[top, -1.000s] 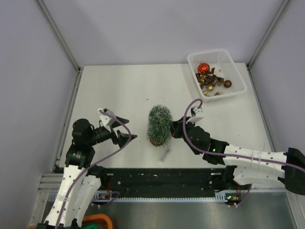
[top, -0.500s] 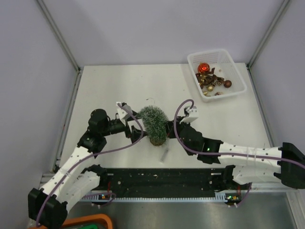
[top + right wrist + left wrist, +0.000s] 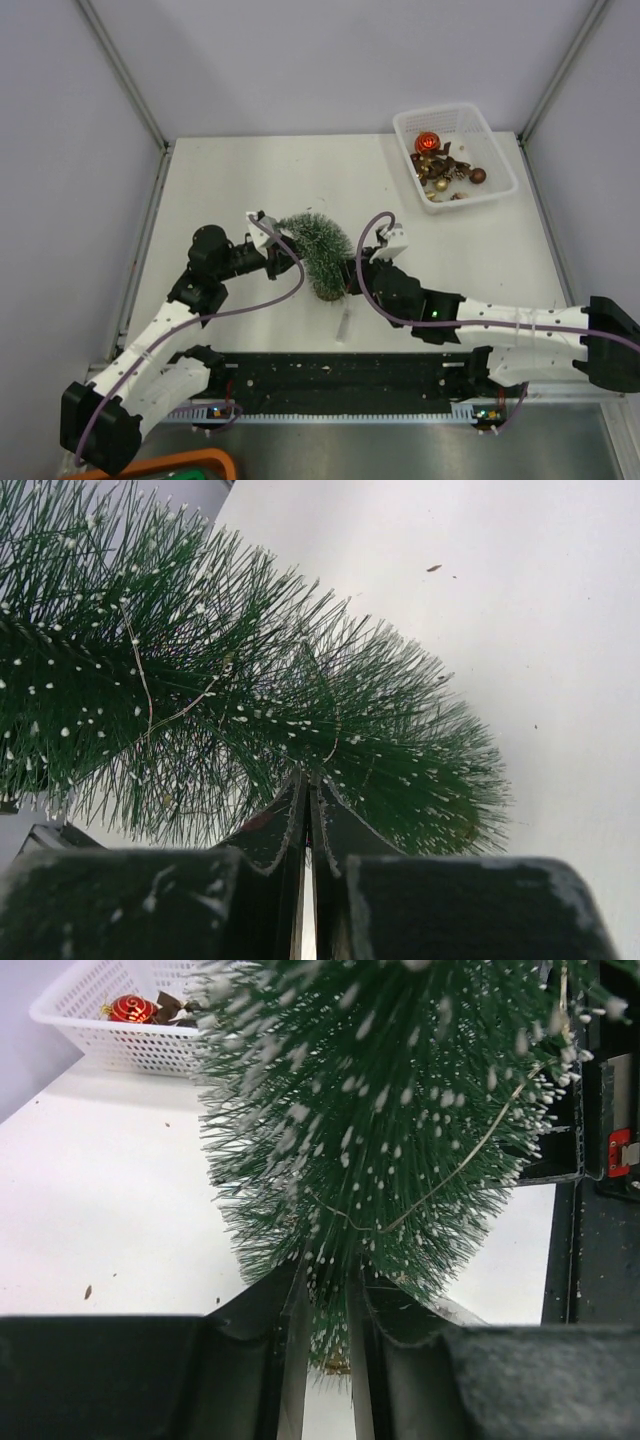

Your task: Decorate the small christmas tree

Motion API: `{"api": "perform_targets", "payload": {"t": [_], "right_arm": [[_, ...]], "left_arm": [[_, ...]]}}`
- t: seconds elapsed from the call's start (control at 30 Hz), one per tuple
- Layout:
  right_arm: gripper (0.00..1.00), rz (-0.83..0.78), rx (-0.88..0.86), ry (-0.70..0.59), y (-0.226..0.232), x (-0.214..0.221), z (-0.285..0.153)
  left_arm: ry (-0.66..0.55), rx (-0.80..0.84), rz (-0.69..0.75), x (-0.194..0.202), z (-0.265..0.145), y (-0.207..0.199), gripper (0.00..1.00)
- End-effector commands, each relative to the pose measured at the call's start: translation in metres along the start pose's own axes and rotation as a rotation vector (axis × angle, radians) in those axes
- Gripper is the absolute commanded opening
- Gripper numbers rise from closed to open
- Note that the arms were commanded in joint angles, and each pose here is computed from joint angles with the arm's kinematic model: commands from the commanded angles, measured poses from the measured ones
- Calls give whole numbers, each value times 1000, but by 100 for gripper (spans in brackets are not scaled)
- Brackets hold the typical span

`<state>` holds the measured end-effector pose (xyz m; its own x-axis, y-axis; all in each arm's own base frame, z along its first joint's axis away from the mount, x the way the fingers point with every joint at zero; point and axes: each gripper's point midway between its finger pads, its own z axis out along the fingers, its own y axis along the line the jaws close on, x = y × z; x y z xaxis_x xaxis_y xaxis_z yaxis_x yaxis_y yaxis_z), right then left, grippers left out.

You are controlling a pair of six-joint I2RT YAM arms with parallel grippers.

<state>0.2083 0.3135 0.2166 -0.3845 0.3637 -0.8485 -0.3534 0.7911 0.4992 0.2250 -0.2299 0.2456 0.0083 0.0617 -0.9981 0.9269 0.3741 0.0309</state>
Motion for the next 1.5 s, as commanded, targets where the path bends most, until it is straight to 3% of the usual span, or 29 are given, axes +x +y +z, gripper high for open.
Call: {"api": "perform_targets", "payload": {"t": [0.0,0.1,0.17,0.3,0.47,0.7,0.8,1.03,1.1,1.3,1.47], "right_arm": [[0,2,-64,6,23,-11,-6],[3,-6,-24,-20,13,-24,-12],[17,-19,1,-56,6,-38,-19],[40,-32,82,-136,-21,-82,-25],[57,-25,240,-137,-85,-132,-2],[66,-62,595,62,-225,-143,78],[68,-143,698,95,-263,-153,105],[66,-166,768,208,-315,-127,135],[59,-170,774,242,-321,-114,132],[15,-67,752,266,-314,-76,97],[10,-13,726,266,-284,-51,55]], "left_arm": [[-45,50,105,-12,1,-5,21],[-37,50,105,-6,-2,-5,15],[-28,57,104,-1,-3,-6,10],[-23,42,106,4,-6,-5,9],[-25,40,109,7,-9,-5,9],[-35,57,128,6,-13,-10,8],[-34,73,138,5,-15,-14,7],[-49,79,122,5,-18,-20,7],[-50,68,125,4,-19,-18,7],[-59,60,117,1,-19,-17,7],[-58,57,117,-1,-20,-16,7]]}}
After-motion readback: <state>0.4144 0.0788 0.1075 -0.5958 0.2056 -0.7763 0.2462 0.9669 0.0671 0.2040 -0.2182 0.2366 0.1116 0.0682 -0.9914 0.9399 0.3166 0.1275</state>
